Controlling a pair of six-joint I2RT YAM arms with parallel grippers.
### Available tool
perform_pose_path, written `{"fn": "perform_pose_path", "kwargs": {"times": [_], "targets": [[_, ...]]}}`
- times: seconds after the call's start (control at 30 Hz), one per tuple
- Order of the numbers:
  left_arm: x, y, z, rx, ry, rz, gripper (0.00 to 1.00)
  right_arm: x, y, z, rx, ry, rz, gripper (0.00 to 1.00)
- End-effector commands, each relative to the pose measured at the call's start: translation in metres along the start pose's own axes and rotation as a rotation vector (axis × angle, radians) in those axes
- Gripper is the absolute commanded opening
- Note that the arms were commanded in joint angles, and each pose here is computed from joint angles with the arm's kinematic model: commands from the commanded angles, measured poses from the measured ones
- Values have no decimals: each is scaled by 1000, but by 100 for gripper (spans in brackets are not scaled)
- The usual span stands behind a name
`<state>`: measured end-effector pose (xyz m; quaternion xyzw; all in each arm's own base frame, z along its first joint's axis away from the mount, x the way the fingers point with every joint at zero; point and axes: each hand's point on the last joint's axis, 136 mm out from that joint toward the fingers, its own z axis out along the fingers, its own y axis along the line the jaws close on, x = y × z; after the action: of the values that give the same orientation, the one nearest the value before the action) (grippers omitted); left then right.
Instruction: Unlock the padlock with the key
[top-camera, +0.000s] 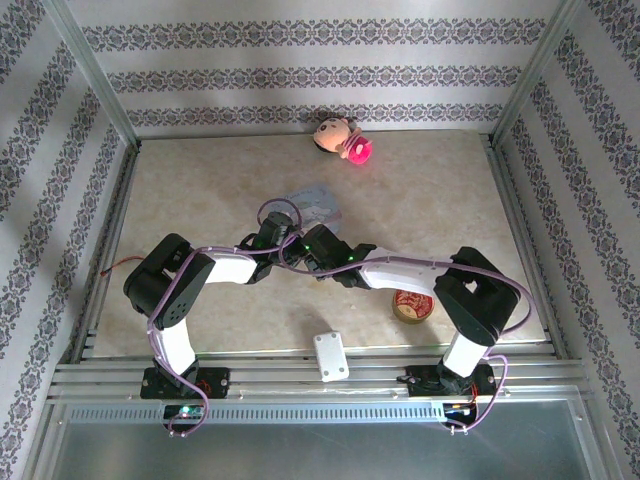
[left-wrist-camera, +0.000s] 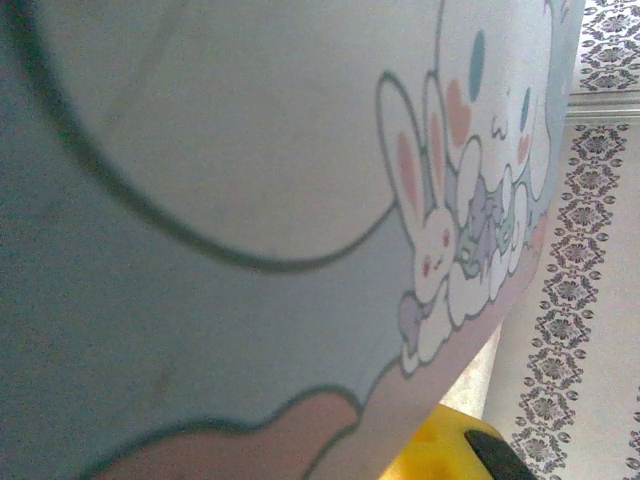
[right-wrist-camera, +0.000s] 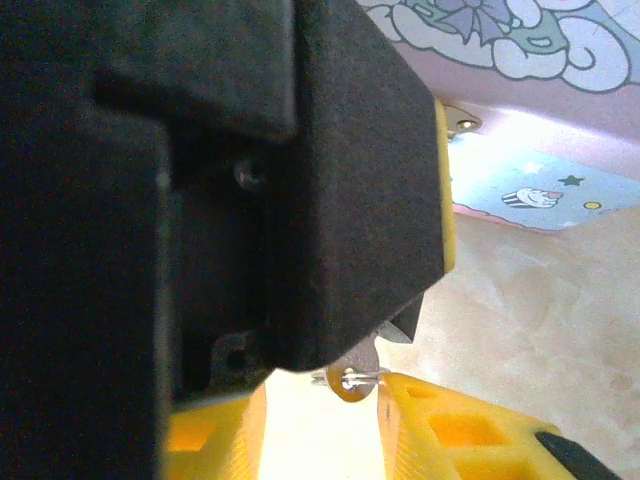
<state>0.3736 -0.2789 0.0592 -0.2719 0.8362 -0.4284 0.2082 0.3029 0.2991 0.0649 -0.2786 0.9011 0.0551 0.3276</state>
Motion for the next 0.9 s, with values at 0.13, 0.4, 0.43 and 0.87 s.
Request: {"fn": "perform_pose_path", "kwargs": {"times": [0.13, 0.4, 0.43, 0.87], "targets": [[9, -7, 5, 18, 50, -27, 9, -5, -3, 8, 42, 1, -34, 34], [10, -8, 6, 30, 62, -40, 9, -4, -11, 12, 66, -10, -14, 29], [10, -7, 6, 27, 63, -40, 9, -5, -11, 12, 65, -14, -12, 27], [12, -9, 3, 37, 67, -42, 9, -7, -17, 18, -1, -27, 91, 6]]}}
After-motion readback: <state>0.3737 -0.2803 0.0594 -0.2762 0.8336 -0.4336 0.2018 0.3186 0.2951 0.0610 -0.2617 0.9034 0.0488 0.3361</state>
